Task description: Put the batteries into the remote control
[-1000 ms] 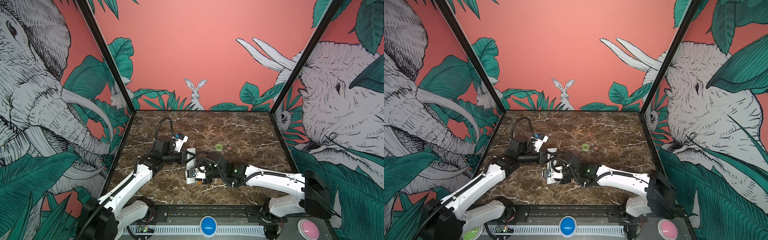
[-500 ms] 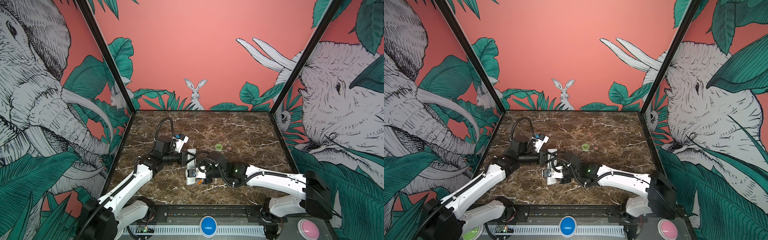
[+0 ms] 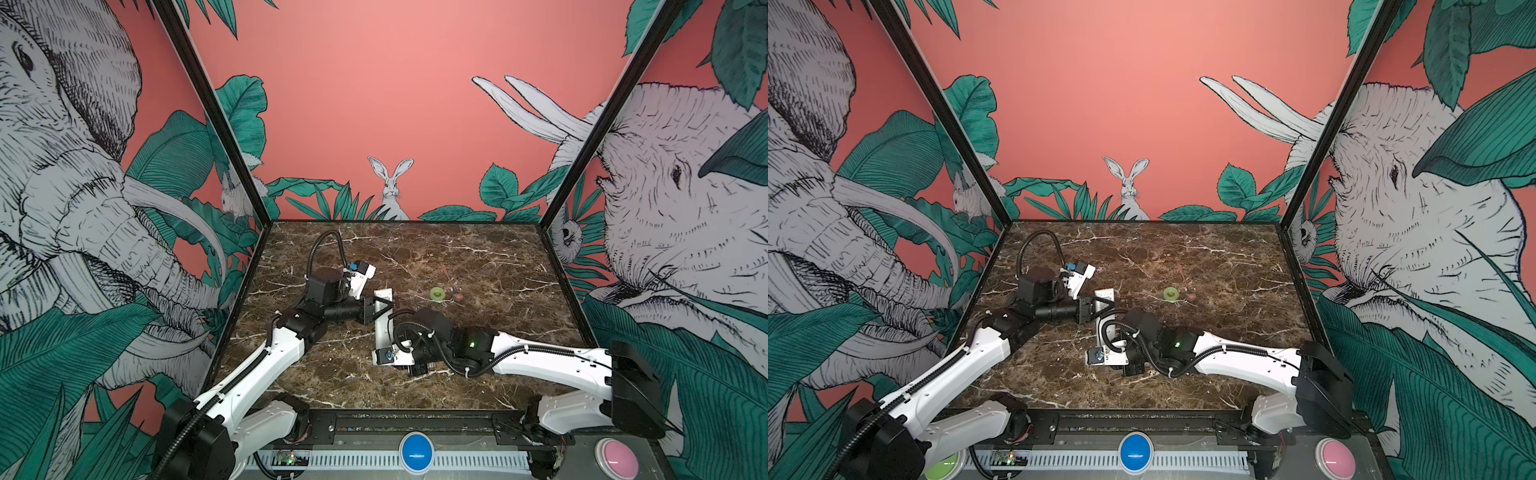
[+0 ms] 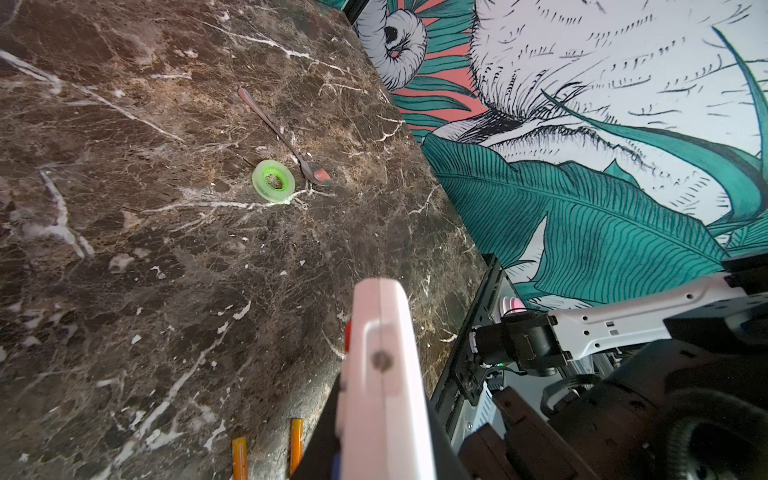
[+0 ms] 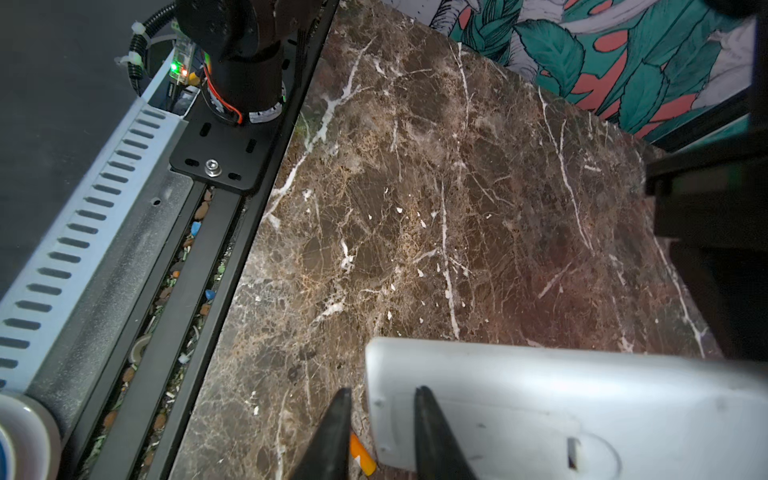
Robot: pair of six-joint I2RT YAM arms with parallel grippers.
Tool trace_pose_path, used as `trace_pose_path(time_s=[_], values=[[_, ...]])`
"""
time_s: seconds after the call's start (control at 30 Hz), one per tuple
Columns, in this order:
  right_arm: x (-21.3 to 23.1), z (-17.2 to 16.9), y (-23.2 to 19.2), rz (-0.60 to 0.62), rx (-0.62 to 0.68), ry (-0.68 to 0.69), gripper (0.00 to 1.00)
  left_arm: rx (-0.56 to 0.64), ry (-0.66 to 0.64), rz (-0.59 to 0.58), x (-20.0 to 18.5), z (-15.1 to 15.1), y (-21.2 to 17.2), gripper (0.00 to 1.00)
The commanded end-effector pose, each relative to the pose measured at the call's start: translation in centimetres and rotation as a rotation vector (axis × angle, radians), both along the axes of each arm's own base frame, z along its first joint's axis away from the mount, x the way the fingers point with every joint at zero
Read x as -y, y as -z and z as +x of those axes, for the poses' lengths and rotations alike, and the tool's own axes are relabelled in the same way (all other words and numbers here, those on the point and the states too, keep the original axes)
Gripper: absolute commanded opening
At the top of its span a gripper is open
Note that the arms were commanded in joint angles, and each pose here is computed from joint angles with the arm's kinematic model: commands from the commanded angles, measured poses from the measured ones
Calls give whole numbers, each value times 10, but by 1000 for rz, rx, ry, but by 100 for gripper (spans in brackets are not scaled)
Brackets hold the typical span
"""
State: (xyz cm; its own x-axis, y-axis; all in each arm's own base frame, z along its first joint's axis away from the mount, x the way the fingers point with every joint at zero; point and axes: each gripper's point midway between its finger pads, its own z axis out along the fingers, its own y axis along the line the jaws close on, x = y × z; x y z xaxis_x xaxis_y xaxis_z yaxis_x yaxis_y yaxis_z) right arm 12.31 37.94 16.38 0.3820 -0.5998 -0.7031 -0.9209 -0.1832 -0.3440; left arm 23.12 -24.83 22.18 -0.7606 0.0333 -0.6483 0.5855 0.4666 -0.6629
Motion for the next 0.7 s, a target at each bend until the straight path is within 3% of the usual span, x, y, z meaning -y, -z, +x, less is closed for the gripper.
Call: trace_pose_path(time_s=[0.0,0.33,0.67], values=[[-1,3,-22,76,52,12,38,61,6,-35,1,2,-20,0],[-8,26,-41,141,139,96,59,58,14,-48,2,0,-21,0],[-7,37,-37,126,169,131,66,60,24,-66,3,-3,-24,0]])
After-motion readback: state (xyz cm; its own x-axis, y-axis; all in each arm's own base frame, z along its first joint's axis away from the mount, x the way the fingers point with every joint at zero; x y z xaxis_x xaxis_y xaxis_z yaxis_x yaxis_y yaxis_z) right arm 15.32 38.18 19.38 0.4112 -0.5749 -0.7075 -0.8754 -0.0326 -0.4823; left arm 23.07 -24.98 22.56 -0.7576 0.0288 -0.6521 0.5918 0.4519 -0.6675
